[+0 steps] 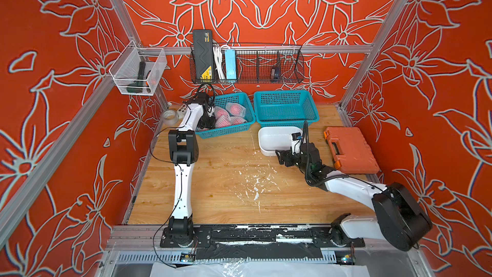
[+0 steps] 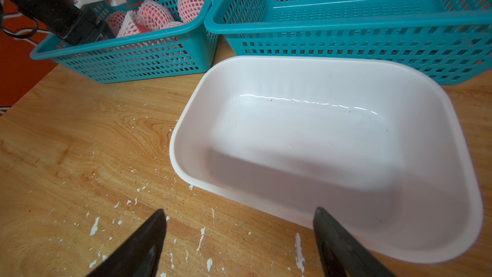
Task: Remove foam nets from apples
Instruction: Pick up the apple from the basket, then place the apple at the center of the board.
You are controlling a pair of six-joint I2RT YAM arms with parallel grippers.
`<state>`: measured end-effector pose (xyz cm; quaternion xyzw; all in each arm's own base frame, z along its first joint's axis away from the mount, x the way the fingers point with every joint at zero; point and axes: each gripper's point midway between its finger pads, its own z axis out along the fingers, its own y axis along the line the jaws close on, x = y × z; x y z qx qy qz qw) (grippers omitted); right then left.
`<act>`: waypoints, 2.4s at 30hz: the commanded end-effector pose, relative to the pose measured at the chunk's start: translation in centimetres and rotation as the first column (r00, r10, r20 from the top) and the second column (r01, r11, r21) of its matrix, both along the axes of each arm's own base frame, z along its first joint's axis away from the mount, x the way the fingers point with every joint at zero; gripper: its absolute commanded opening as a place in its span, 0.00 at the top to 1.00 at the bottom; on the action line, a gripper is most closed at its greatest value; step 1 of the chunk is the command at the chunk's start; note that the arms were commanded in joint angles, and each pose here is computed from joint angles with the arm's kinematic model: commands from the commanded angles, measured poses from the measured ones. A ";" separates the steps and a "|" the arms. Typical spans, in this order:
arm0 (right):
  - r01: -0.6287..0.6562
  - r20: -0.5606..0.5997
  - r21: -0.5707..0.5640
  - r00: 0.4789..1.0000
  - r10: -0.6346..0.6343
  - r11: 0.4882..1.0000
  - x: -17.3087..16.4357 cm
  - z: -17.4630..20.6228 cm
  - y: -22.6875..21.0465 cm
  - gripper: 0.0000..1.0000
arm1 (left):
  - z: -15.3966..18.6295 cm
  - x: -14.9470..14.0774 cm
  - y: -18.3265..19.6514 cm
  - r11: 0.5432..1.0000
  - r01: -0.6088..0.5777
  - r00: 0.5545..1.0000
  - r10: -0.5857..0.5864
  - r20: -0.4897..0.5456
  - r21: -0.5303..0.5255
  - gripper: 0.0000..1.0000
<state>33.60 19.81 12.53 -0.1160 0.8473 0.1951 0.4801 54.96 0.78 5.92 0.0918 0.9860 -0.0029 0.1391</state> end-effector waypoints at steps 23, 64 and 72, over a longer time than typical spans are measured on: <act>0.025 0.054 0.023 0.998 -0.026 0.999 0.2 2.2 -0.2 0.13 | 16.6 -2.2 -2.2 0.990 -0.017 0.963 0.053 0.265 -0.137 0.56; -0.344 0.244 0.112 0.919 0.310 0.932 -3.5 4.8 4.8 0.13 | 9.4 -22.6 -26.0 0.553 0.719 0.532 -0.050 0.845 -0.420 0.32; -0.375 0.195 0.116 0.917 0.349 0.920 -3.2 3.5 6.3 0.14 | 6.2 -22.6 -26.5 0.546 0.704 0.593 -0.097 0.799 -0.455 0.20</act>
